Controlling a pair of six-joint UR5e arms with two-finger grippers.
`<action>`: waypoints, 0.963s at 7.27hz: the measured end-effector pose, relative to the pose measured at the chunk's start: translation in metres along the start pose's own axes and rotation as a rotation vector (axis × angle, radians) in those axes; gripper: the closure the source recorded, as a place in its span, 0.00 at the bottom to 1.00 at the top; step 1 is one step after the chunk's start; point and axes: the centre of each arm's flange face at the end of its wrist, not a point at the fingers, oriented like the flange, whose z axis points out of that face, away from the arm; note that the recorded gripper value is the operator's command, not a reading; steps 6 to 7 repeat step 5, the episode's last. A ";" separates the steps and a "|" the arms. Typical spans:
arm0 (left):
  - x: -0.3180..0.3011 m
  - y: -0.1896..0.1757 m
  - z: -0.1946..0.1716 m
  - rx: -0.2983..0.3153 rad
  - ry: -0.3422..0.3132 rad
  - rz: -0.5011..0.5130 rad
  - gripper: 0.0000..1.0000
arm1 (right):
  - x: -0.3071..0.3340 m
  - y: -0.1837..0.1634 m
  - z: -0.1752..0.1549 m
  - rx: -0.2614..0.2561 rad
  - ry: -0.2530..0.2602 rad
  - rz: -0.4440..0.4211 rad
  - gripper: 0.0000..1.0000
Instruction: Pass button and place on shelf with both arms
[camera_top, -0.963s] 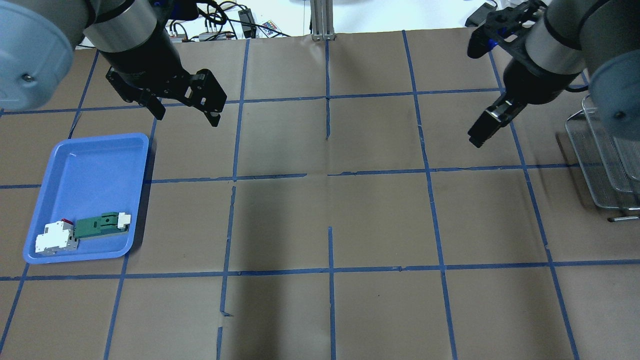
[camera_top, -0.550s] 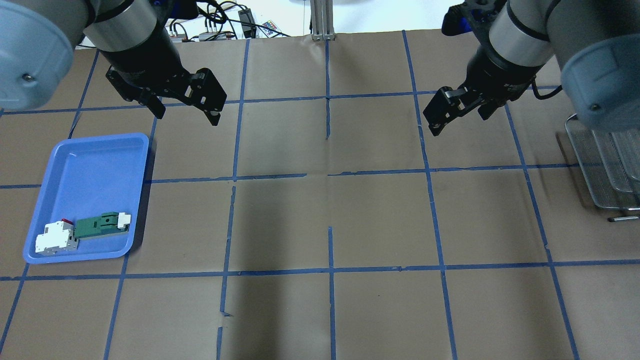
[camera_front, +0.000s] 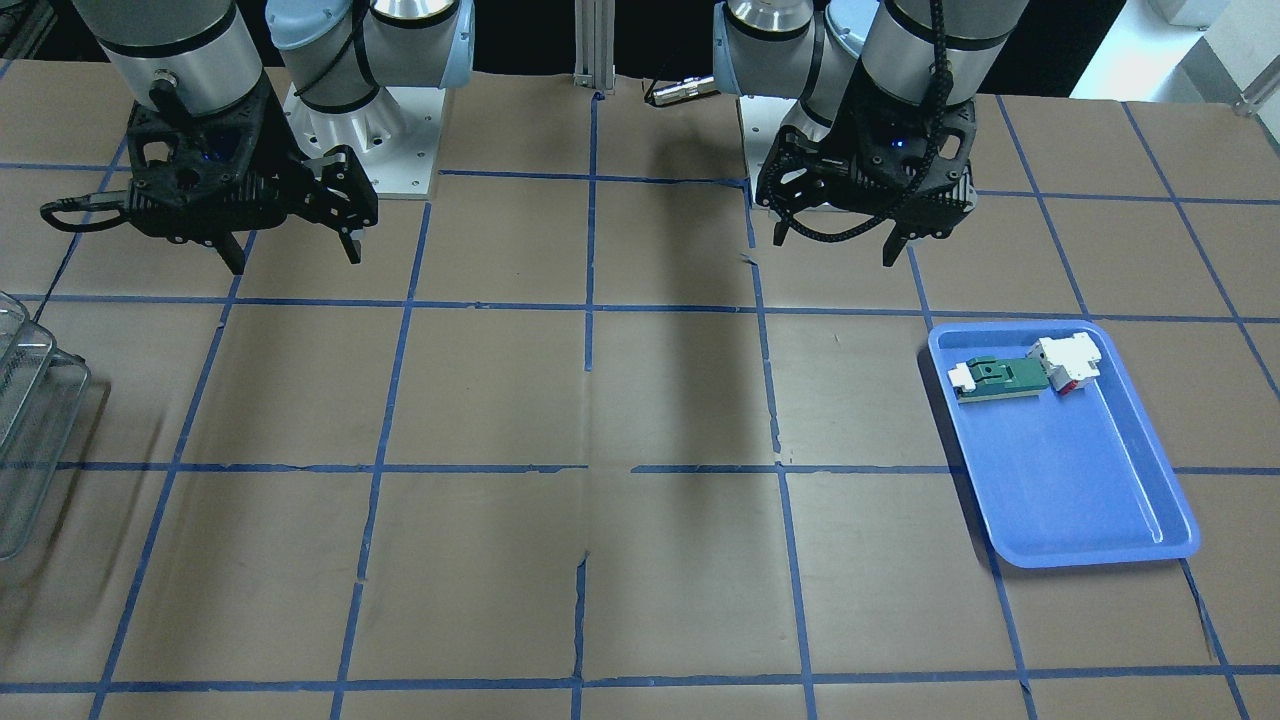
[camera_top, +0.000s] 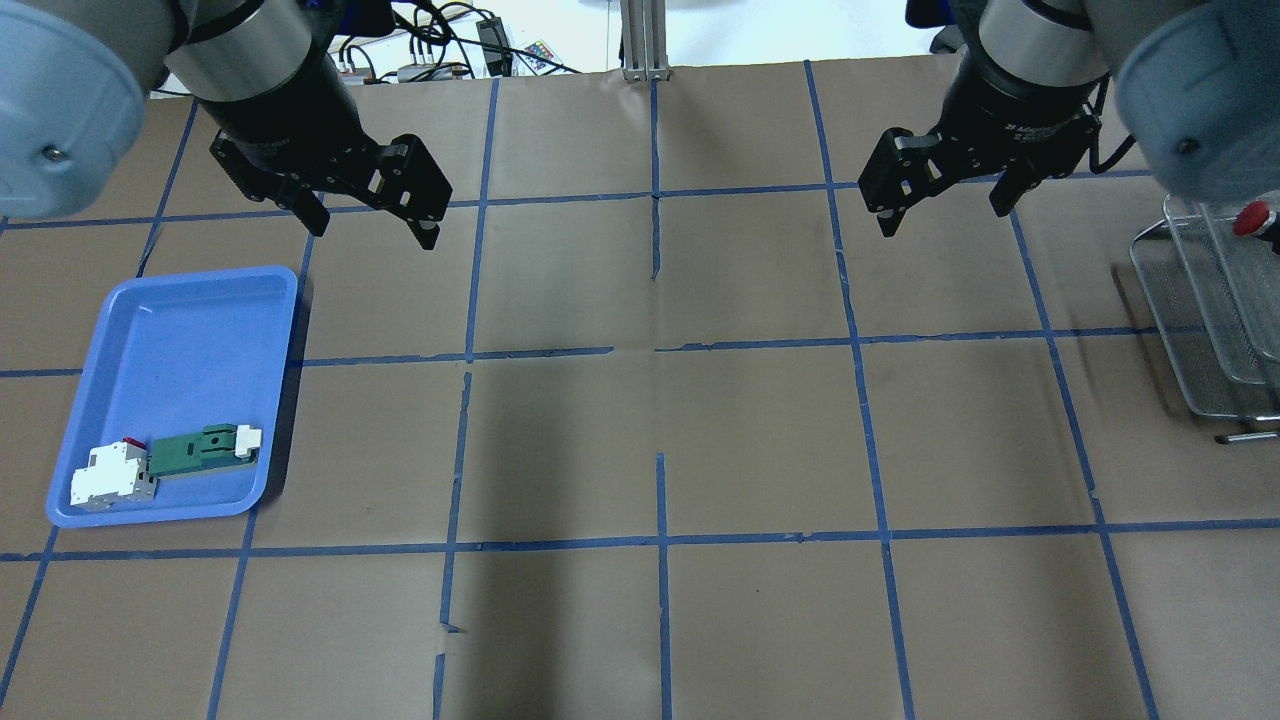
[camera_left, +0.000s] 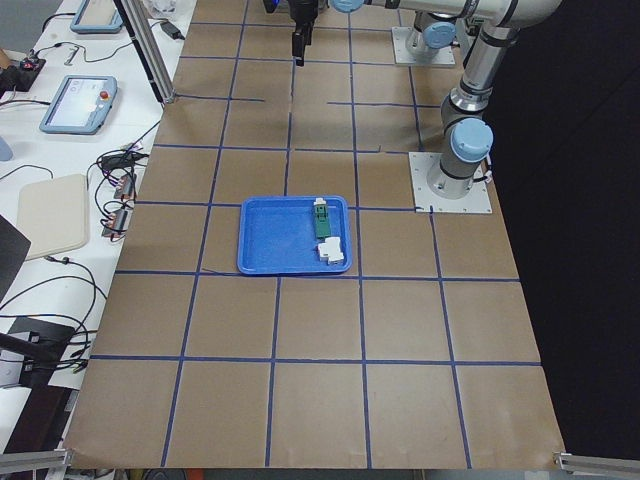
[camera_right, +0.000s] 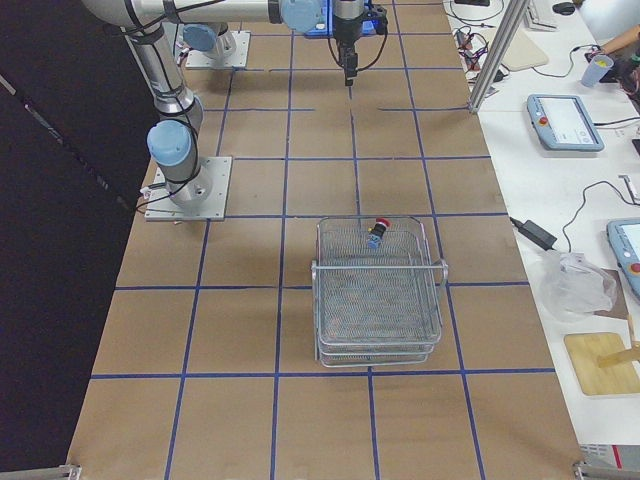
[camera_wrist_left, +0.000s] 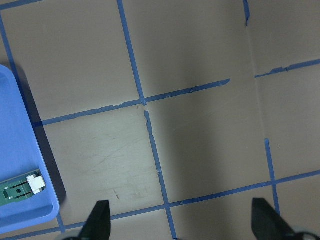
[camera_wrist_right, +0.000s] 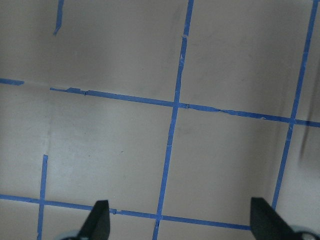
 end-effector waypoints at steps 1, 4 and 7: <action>0.000 0.000 0.000 0.000 0.000 0.000 0.00 | -0.002 -0.004 -0.001 -0.002 0.006 0.009 0.00; 0.000 0.000 0.000 0.000 0.000 0.000 0.00 | -0.005 -0.008 0.000 -0.005 -0.002 0.017 0.00; 0.000 0.000 0.000 0.000 0.000 0.000 0.00 | -0.005 -0.008 0.001 -0.005 0.001 0.018 0.00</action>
